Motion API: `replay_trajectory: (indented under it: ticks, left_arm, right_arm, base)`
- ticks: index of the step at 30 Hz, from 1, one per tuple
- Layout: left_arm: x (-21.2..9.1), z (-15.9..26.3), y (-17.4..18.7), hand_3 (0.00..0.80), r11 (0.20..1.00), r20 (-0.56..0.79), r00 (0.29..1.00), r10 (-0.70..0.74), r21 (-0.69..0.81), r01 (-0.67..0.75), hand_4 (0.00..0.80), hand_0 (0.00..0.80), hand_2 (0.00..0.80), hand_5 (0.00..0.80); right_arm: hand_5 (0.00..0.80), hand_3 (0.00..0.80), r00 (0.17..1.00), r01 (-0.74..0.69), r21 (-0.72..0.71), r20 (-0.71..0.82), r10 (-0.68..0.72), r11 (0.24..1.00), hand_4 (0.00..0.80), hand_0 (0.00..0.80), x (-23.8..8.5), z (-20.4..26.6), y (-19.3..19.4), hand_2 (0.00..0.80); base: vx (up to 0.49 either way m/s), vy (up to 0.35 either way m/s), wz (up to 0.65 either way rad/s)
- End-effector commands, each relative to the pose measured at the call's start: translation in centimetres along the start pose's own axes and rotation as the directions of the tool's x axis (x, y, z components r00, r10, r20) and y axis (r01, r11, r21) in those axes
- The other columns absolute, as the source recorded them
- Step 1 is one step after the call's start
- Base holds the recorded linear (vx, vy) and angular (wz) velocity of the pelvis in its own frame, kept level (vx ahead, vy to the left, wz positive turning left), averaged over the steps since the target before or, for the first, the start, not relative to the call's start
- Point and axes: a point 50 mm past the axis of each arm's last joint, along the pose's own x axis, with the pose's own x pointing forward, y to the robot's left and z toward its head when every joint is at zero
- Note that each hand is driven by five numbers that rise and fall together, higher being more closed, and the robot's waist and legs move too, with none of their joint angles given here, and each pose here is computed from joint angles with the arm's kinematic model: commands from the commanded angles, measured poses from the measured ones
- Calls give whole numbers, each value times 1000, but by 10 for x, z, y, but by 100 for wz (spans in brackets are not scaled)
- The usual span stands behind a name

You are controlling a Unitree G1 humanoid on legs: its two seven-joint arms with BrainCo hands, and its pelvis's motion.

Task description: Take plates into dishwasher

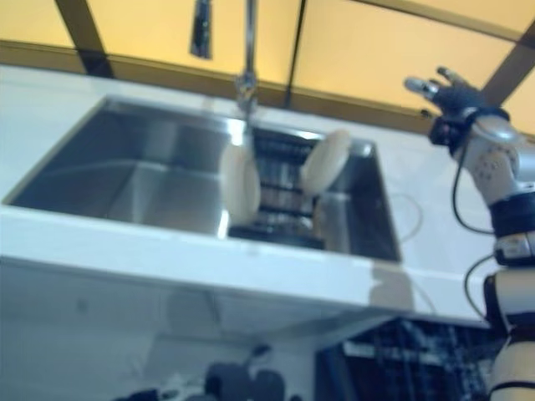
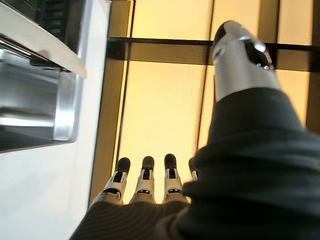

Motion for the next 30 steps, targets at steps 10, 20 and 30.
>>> replay_trajectory:
  ticks: [10,20,30]
  left_arm:
    - [-3,3,24,0,997,36,996,76,29,-77,0,0,0,0]
    - [-4,12,27,0,997,56,995,78,7,-79,0,0,0,0]
    - [-4,17,25,0,997,73,995,73,-6,-73,0,0,0,0]
  right_arm:
    - [0,0,999,-6,-85,38,9,996,0,0,1,29,7,0]
    - [0,0,999,-34,-109,-31,31,993,0,0,5,18,9,0]
    - [0,0,997,-69,-132,-25,66,989,0,0,6,17,21,0]
  base:
    - [-44,-11,1]
    - [-32,-4,2]
    - [-6,3,0]
